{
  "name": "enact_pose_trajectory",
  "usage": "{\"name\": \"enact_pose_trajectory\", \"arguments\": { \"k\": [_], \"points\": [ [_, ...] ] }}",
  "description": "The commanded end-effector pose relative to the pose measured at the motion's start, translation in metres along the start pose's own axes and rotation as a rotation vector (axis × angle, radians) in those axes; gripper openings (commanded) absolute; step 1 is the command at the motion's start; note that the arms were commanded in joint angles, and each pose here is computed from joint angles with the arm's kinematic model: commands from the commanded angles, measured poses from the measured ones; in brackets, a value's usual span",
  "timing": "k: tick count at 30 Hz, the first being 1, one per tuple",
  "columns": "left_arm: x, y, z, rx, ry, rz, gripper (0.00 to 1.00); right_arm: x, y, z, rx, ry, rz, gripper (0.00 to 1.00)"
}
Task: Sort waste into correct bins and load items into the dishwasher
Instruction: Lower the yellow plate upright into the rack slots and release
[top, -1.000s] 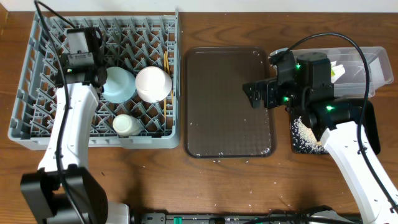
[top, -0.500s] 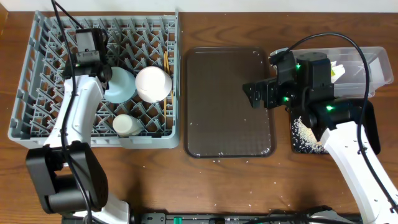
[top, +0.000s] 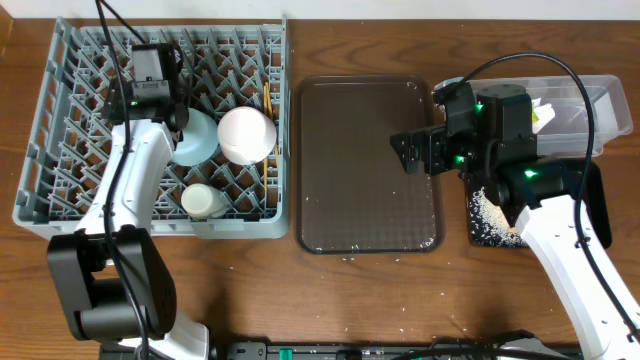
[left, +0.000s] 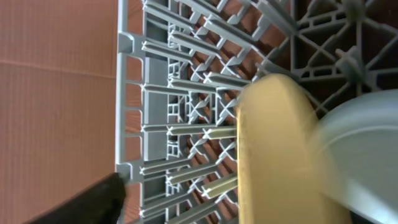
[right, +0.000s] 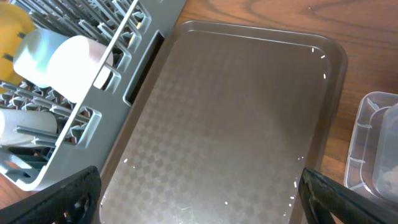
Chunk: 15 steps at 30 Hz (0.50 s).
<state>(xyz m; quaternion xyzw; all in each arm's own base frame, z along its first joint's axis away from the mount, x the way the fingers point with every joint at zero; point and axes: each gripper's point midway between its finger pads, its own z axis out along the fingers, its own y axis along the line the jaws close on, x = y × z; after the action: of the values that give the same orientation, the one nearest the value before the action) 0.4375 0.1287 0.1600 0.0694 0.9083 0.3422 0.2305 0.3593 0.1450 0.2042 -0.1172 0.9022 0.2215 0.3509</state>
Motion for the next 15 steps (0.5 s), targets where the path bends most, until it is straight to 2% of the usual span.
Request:
{"name": "enact_pose_trajectory", "arguments": {
  "k": [1, 5, 15],
  "points": [
    [-0.003, 0.001, -0.001, -0.011, -0.003, -0.019, 0.86, -0.003, 0.002, -0.004, 0.0, -0.014, -0.009, 0.99],
    [-0.009, 0.006, -0.012, 0.009, -0.041, -0.09, 0.89, -0.003, 0.002, -0.004, 0.0, -0.014, -0.009, 0.99],
    [-0.036, -0.007, -0.073, 0.272, -0.25, -0.15, 0.91, -0.003, 0.002, -0.004, 0.0, -0.014, -0.009, 0.99]
  ]
}}
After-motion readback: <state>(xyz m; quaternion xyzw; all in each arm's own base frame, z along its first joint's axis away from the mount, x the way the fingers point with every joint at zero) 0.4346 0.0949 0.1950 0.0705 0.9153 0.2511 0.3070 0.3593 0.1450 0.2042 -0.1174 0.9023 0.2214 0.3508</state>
